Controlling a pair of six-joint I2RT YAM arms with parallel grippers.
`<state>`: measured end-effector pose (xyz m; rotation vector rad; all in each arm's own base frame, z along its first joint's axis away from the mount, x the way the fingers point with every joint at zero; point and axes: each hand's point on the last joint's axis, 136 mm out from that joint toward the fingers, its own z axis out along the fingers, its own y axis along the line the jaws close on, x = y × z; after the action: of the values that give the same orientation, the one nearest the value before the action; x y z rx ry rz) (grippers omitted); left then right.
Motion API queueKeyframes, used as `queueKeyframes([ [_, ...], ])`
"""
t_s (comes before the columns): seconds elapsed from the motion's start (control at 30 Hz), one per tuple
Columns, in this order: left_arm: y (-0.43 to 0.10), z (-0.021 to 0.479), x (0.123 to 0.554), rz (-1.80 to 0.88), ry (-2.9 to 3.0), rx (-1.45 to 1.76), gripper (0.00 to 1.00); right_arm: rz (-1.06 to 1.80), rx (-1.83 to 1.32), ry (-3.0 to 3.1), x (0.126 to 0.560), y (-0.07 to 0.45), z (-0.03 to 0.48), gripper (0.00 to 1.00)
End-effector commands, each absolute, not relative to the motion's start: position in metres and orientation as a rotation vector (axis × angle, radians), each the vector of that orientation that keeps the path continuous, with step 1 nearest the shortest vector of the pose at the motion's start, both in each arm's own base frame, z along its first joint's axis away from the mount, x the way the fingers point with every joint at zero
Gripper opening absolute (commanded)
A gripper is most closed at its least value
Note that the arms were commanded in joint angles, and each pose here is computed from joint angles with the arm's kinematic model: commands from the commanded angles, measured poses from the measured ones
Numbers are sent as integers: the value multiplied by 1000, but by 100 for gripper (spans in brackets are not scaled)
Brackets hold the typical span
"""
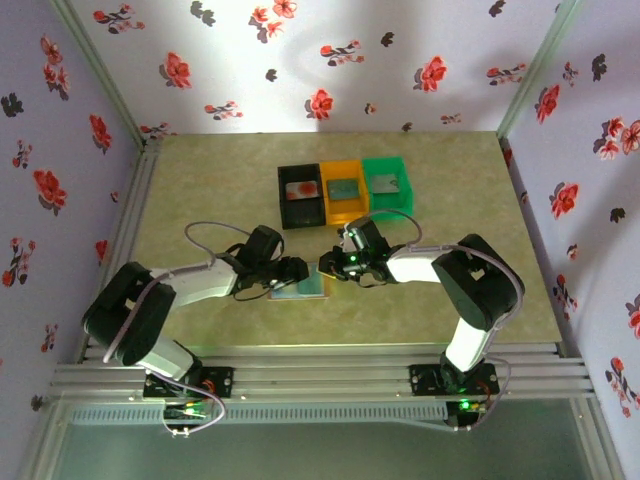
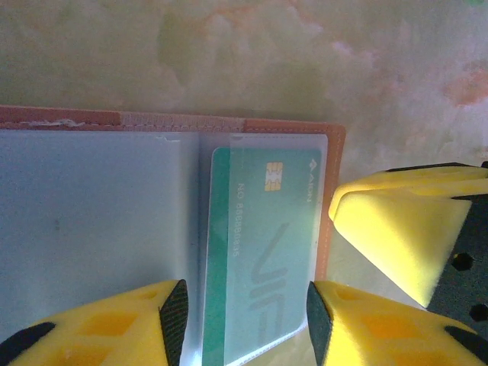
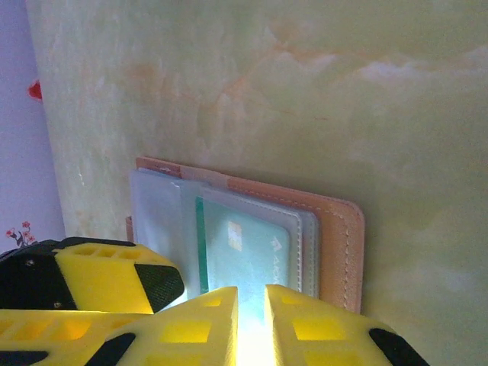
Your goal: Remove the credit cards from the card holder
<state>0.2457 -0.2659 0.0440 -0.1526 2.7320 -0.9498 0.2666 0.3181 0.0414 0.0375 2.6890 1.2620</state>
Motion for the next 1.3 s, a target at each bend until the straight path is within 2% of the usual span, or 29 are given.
queueKeyframes([
  [0.0,-271,40,242,-968,2740,-129,46,1253,59,2705,263,318,33,16],
  [0.7,-268,22,241,-915,2778,-114,37,1242,72,2733,259,315,22,15],
  [1.27,-270,28,244,-956,2729,-107,25,1240,97,2750,255,313,12,14],
])
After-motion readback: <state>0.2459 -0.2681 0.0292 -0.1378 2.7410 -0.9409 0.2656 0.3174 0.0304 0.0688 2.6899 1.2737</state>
